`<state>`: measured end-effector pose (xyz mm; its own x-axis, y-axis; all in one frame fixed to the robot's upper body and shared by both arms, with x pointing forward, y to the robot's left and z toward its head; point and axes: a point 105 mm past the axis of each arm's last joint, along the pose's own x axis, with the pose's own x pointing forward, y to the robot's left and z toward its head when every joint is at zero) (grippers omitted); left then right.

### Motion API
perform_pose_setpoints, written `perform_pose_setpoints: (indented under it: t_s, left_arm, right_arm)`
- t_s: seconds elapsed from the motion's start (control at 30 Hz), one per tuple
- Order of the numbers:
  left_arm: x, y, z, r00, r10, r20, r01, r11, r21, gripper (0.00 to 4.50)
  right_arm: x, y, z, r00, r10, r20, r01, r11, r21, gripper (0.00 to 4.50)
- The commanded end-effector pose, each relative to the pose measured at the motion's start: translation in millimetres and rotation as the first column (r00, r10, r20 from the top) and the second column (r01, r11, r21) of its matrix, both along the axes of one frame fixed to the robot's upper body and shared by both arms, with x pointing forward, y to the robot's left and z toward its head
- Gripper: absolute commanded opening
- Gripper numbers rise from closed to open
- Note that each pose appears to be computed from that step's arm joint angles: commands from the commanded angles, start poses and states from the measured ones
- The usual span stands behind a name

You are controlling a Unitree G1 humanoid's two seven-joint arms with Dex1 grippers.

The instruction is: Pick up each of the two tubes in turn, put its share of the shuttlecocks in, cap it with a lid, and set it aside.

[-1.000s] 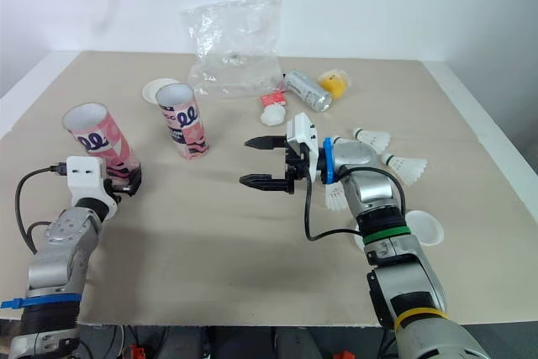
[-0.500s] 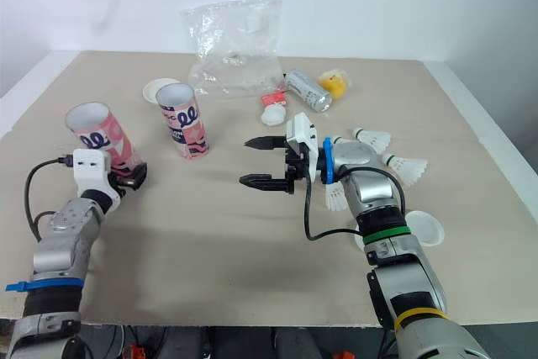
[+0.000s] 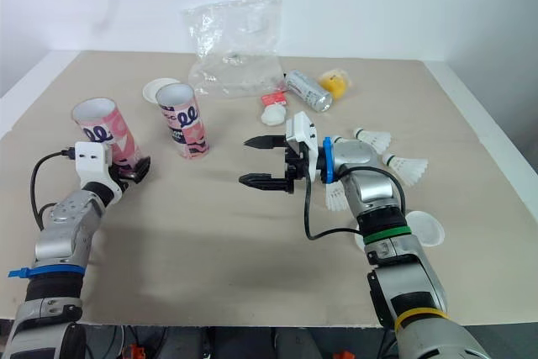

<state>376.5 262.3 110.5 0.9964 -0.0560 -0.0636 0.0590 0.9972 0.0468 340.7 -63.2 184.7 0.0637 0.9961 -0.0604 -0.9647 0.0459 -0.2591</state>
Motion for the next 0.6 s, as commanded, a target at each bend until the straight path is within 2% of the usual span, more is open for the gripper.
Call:
perform_pose_setpoints:
  t_s: [0.03,0.6]
  left_arm:
    - [1.2,0.7,14.8,0.998,-0.019,0.055,0.017,0.999,0.032,4.5]
    - [0.5,5.9,2.9,0.997,-0.024,0.067,0.023,1.0,0.008,4.5]
  right_arm:
    - [-2.6,-2.8,12.3,0.999,-0.003,0.05,0.002,1.0,0.013,4.41]
    - [-4.2,-4.3,10.9,0.999,-0.001,0.045,0.001,1.0,-0.004,4.41]
